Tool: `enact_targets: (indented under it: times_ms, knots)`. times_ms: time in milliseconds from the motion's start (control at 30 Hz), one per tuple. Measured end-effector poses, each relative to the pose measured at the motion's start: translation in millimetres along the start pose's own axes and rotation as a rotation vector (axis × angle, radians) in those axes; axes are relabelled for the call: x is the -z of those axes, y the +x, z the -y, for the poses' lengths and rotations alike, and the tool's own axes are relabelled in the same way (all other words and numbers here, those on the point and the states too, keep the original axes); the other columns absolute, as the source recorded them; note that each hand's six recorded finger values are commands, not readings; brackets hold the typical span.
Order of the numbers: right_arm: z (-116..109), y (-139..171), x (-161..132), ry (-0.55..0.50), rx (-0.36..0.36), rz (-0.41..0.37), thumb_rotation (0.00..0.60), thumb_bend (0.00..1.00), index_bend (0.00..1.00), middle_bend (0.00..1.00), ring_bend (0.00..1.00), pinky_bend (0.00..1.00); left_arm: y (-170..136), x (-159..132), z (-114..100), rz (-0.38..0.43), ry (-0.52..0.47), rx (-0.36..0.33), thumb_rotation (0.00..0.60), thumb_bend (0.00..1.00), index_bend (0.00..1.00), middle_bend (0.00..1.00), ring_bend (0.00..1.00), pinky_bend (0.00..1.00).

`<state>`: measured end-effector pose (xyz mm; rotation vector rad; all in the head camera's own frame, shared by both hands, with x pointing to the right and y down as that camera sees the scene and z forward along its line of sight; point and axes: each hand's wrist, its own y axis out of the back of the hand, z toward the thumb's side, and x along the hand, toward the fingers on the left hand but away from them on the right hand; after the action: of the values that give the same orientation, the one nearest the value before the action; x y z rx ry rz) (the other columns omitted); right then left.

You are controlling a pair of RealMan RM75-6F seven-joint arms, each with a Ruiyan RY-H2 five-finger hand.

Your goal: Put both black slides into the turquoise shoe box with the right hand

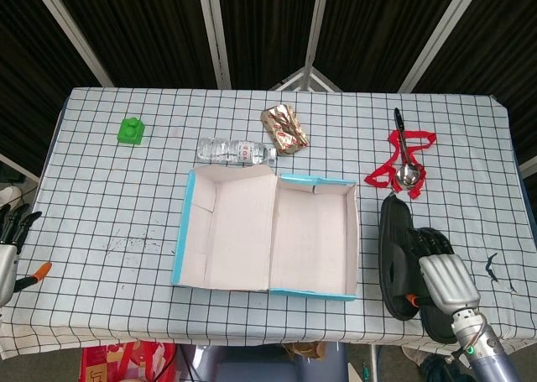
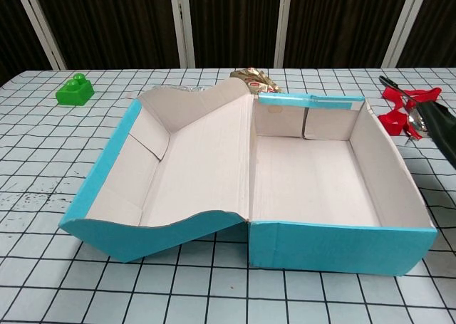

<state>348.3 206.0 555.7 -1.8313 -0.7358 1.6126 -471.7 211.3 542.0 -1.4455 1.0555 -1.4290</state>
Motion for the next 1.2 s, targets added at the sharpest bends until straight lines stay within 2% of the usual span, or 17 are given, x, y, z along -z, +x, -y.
enact_targets:
  times_ms: [167, 400, 667, 900, 1067, 1200]
  knots:
    - [-36.7, -21.5, -13.6, -0.096, -0.014, -0.042, 0.600, 0.36, 0.51, 0.19, 0.08, 0.06, -0.6, 1.4, -3.5, 0.005, -0.013, -0.029, 0.600, 0.24, 0.16, 0.07, 0.00, 0.09]
    - [-52.5, -46.4, -44.0, -0.152, -0.044, -0.097, 0.600, 0.37, 0.51, 0.30, 0.12, 0.06, -0.1, 3.1, -5.9, 0.004, -0.024, -0.059, 0.600, 0.24, 0.16, 0.07, 0.00, 0.09]
    - [-60.9, -66.4, -78.5, -0.200, -0.056, -0.140, 0.600, 0.38, 0.52, 0.40, 0.20, 0.06, 1.2, 5.5, -6.7, -0.003, -0.029, -0.064, 0.600, 0.24, 0.16, 0.07, 0.00, 0.09]
    - [-68.4, -74.3, -100.9, -0.253, -0.058, -0.165, 0.600, 0.40, 0.52, 0.43, 0.28, 0.06, 1.8, 5.7, -9.6, 0.002, -0.034, -0.088, 0.600, 0.24, 0.16, 0.07, 0.00, 0.09]
    - [-71.9, -80.1, -109.9, -0.309, -0.064, -0.158, 0.600, 0.40, 0.52, 0.48, 0.34, 0.06, 2.3, 4.4, -11.8, 0.014, -0.038, -0.116, 0.600, 0.24, 0.16, 0.07, 0.00, 0.09]
    - [-73.2, -84.1, -115.1, -0.365, -0.071, -0.136, 0.600, 0.41, 0.52, 0.49, 0.34, 0.06, 2.3, 4.0, -10.5, 0.016, -0.038, -0.122, 0.600, 0.24, 0.16, 0.07, 0.00, 0.09]
